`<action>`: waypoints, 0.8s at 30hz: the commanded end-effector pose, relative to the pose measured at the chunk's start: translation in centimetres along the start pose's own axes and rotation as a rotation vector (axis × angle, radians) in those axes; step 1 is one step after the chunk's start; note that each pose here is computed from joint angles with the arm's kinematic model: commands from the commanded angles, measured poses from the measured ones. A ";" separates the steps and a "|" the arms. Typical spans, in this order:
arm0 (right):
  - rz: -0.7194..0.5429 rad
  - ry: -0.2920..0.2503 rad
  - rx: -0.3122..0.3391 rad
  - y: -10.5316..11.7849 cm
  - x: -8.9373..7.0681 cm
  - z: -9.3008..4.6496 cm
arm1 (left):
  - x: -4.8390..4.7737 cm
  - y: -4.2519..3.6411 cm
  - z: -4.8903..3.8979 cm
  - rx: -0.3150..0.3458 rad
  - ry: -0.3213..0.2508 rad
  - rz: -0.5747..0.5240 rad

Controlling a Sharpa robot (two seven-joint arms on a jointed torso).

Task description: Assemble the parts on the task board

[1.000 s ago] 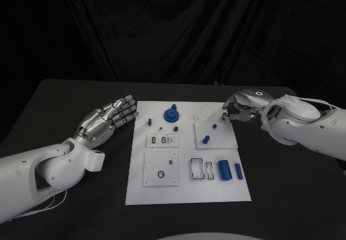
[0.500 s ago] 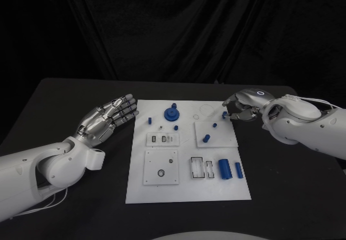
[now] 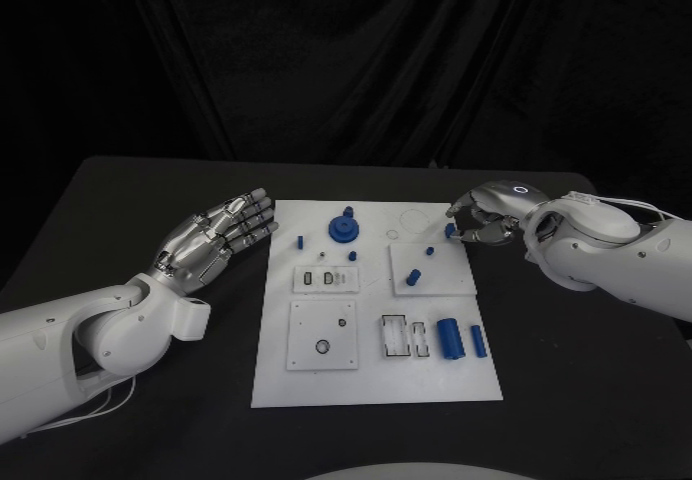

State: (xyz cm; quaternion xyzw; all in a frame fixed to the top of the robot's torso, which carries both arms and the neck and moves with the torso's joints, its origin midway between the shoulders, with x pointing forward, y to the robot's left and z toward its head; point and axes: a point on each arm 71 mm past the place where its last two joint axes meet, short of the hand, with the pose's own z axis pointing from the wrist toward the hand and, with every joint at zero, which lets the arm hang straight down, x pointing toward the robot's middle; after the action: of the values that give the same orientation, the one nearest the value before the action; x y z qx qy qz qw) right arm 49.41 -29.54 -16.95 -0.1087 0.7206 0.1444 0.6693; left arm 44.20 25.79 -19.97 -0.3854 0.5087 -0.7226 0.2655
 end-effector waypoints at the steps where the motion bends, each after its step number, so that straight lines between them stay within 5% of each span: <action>1: -0.002 0.013 0.026 -0.2 0.3 0.0 | 0.17 -0.79 -0.04 0.122 0.016 -0.014; 24: -0.005 0.027 0.033 -0.4 1.2 0.4 | 0.11 -0.73 -0.05 0.117 0.016 -0.015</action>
State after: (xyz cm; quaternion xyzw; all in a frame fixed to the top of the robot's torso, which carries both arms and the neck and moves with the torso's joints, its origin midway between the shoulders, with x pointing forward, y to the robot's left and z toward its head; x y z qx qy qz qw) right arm 49.74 -29.52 -18.04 -0.1072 0.7295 0.1378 0.6613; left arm 44.22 25.83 -20.00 -0.3854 0.5087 -0.7231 0.2644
